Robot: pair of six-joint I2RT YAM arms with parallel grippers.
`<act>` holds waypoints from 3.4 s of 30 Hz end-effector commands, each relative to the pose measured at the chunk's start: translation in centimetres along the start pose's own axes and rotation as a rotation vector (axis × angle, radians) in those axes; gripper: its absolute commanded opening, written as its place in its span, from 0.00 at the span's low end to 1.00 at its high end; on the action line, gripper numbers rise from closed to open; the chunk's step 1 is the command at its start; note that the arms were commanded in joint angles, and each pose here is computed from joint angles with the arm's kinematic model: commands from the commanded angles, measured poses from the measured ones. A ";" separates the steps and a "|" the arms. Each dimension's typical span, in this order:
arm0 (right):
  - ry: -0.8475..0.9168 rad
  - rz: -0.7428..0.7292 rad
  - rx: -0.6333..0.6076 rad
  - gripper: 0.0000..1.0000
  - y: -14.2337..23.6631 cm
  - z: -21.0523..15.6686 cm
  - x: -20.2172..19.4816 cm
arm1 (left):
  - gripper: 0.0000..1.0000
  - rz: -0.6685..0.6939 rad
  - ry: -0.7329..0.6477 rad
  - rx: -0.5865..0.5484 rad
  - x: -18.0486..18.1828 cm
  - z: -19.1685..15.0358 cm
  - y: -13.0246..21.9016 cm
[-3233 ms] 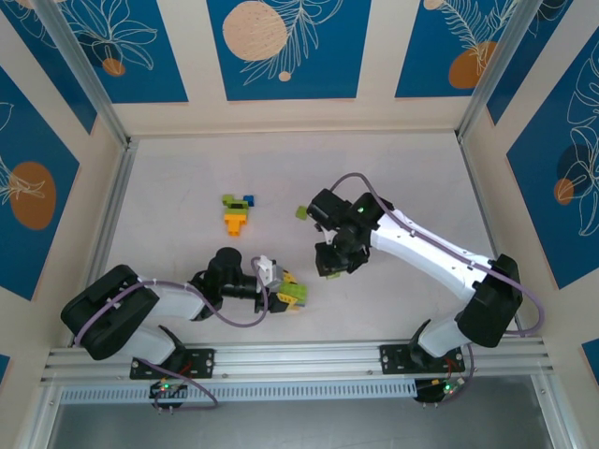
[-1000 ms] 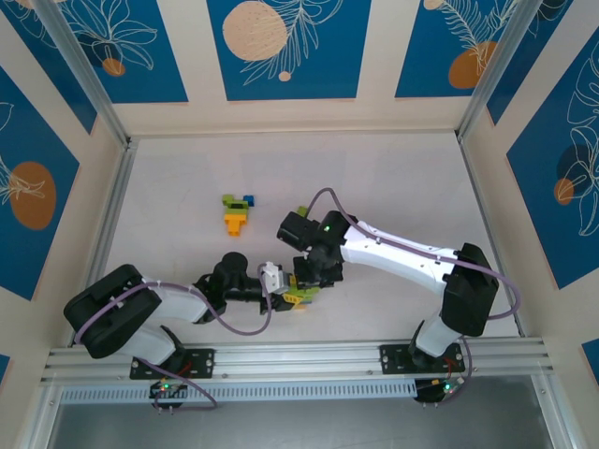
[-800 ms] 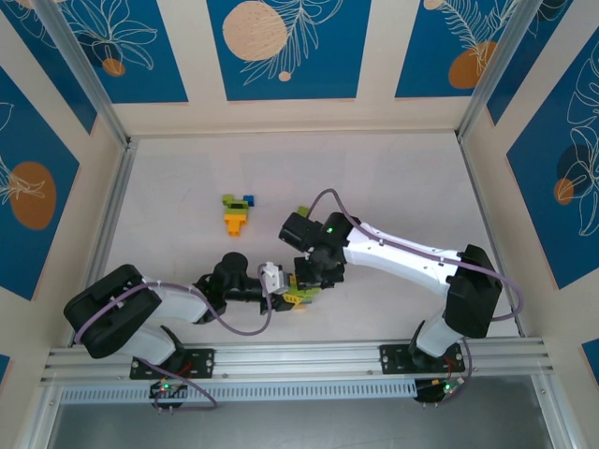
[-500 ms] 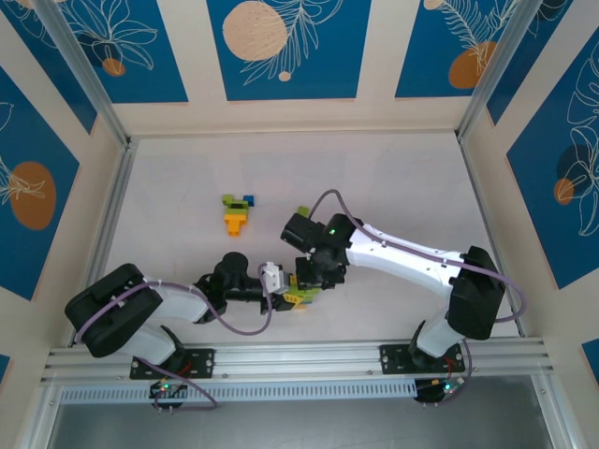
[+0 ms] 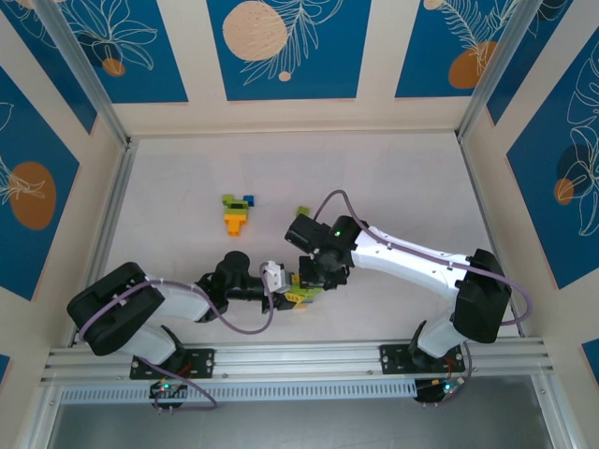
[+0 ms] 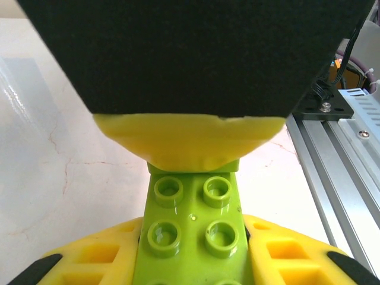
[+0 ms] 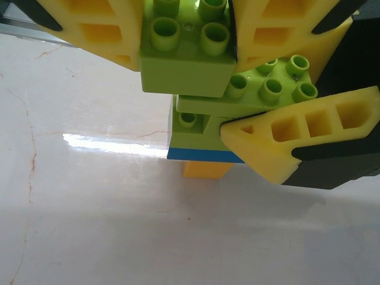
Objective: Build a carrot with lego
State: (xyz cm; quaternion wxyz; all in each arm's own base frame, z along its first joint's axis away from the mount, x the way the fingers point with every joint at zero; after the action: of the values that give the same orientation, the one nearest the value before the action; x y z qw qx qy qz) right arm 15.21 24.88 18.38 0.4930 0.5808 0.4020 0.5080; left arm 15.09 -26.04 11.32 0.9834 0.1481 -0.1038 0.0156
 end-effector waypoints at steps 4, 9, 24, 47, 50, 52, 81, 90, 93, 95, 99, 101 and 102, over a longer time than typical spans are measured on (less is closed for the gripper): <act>-0.009 -0.160 0.027 0.29 -1.6 -0.2 -2.7 | 0.36 0.011 0.039 0.133 -0.5 -2.8 -0.2; 0.000 -0.158 0.055 0.29 -1.9 -0.3 -2.7 | 0.35 0.013 0.039 0.136 -0.5 -2.8 -0.2; 0.061 -0.080 0.015 0.42 -0.3 0.1 -0.6 | 0.35 0.010 0.046 0.151 -0.4 -3.1 -0.4; 0.109 0.002 -0.053 0.66 4.0 -1.2 -2.0 | 0.99 0.009 0.049 0.142 -0.4 -2.8 -0.4; 0.100 -0.033 -0.027 0.64 3.2 -2.1 -3.4 | 1.00 0.041 0.043 0.126 -0.1 -2.4 -0.1; 0.092 -0.053 -0.011 0.63 2.8 -2.6 -4.2 | 1.00 0.064 0.036 0.108 0.0 -1.9 0.2; 0.018 -0.068 0.031 0.62 -1.3 0.7 -5.9 | 1.00 0.049 0.015 -0.009 0.3 1.7 1.0; 0.016 -0.079 0.009 0.62 -1.3 2.5 -5.7 | 1.00 0.130 0.010 0.048 1.4 0.6 0.7; 0.009 -0.074 -0.002 0.62 -1.1 3.3 -5.9 | 1.00 0.142 0.020 0.063 2.0 0.1 0.5; 0.007 -0.074 -0.008 0.62 -1.1 3.7 -6.0 | 1.00 0.145 0.023 0.061 2.1 0.0 0.5; 0.006 -0.064 -0.021 0.61 -0.8 4.7 -5.9 | 1.00 0.150 0.024 0.051 2.2 0.2 0.8; 0.009 -0.056 -0.023 0.61 -0.8 5.1 -5.6 | 1.00 0.138 0.023 0.042 2.0 0.4 0.9; 0.011 -0.055 -0.024 0.61 -0.8 5.3 -5.5 | 1.00 0.132 0.022 0.036 2.0 0.6 0.9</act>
State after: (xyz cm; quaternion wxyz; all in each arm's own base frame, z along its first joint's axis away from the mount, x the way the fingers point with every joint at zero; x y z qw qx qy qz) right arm 18.87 18.38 16.08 0.5195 0.5658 0.4134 0.4890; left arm 16.49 -25.08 11.04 0.9757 0.1839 -0.0835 0.0852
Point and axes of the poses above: each hand's point on the last joint's axis, 136 mm out from that joint toward the fingers, its own y axis back along the fingers, its own x axis along the line the jaws close on, z = x × y, the point moved 6 cm from there along y, back along the fingers, and after that the axes turned 12 degrees about -y, right-handed, at the moved point
